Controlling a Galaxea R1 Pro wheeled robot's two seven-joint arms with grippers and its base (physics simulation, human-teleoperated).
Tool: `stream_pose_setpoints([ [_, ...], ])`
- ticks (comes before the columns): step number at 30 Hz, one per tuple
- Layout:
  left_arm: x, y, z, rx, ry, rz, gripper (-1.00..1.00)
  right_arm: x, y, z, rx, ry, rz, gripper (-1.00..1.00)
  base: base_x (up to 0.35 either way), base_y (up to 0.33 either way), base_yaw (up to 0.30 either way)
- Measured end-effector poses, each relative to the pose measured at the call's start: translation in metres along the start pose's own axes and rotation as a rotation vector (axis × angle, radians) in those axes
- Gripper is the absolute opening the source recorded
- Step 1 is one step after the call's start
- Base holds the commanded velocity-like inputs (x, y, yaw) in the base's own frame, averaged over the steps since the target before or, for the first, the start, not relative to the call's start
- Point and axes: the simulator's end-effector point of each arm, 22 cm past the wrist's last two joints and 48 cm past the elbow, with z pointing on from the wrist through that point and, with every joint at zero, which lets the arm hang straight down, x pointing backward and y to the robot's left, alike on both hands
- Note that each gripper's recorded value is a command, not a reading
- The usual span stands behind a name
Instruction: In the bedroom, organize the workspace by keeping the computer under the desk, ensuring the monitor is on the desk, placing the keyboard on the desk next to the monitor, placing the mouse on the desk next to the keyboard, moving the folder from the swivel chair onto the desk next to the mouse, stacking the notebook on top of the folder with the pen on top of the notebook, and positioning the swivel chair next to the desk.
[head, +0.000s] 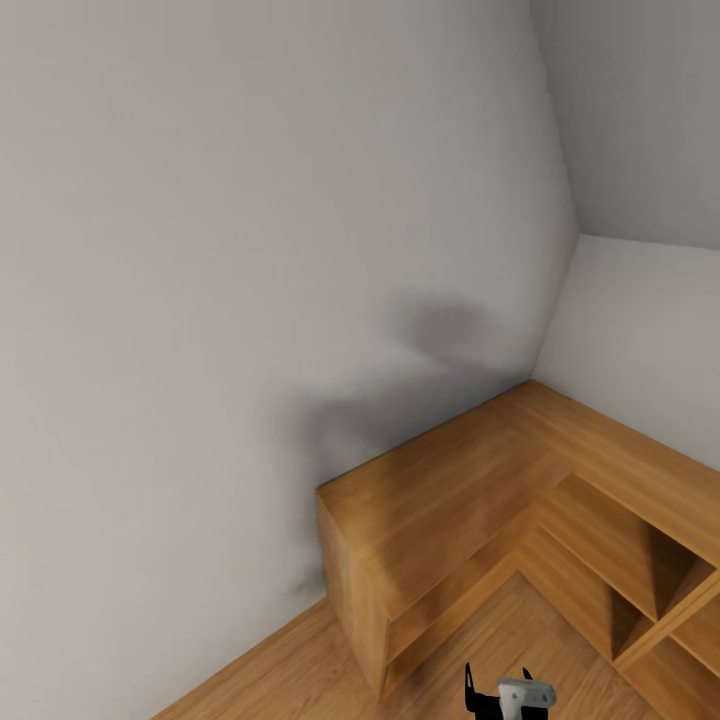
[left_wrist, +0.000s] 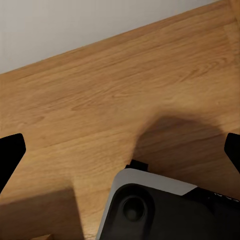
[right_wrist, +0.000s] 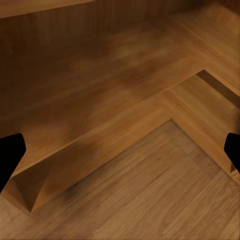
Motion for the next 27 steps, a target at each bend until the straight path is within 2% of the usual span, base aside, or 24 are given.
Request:
stream_pose_setpoints([
  [8, 0.000, 0.000, 0.000, -0.001, 0.000, -0.001, 1.00, 0.002, 0.000, -0.002, 0.001, 0.001, -0.002, 1.00, 0.000, 0.000, -0.062],
  [12, 0.000, 0.001, 0.000, -0.001, -0.001, -0.001, 1.00, 0.010, -0.010, -0.005, 0.008, 0.015, -0.013, 1.00, 0.000, 0.000, -0.175],
  [15, 0.000, 0.001, 0.000, -0.001, 0.000, 0.000, 1.00, 0.029, -0.027, -0.016, 0.020, 0.043, -0.036, 1.00, 0.000, 0.000, -0.226],
  [16, 0.000, 0.001, 0.000, -0.001, 0.000, -0.001, 1.00, 0.045, -0.039, -0.026, 0.027, 0.066, -0.048, 1.00, 0.000, 0.000, -0.247],
  [18, 0.000, 0.001, 0.000, -0.001, -0.001, -0.001, 1.00, 0.059, -0.044, -0.037, 0.015, 0.087, -0.065, 1.00, 0.000, 0.000, -0.254],
  [22, 0.000, 0.000, 0.000, -0.001, -0.002, -0.002, 1.00, 0.076, -0.046, -0.054, -0.012, 0.101, -0.075, 1.00, 0.000, 0.000, -0.270],
  [27, -0.001, 0.000, 0.000, 0.000, -0.003, -0.001, 1.00, 0.077, -0.038, -0.065, -0.045, 0.074, -0.072, 1.00, 0.000, 0.000, -0.287],
])
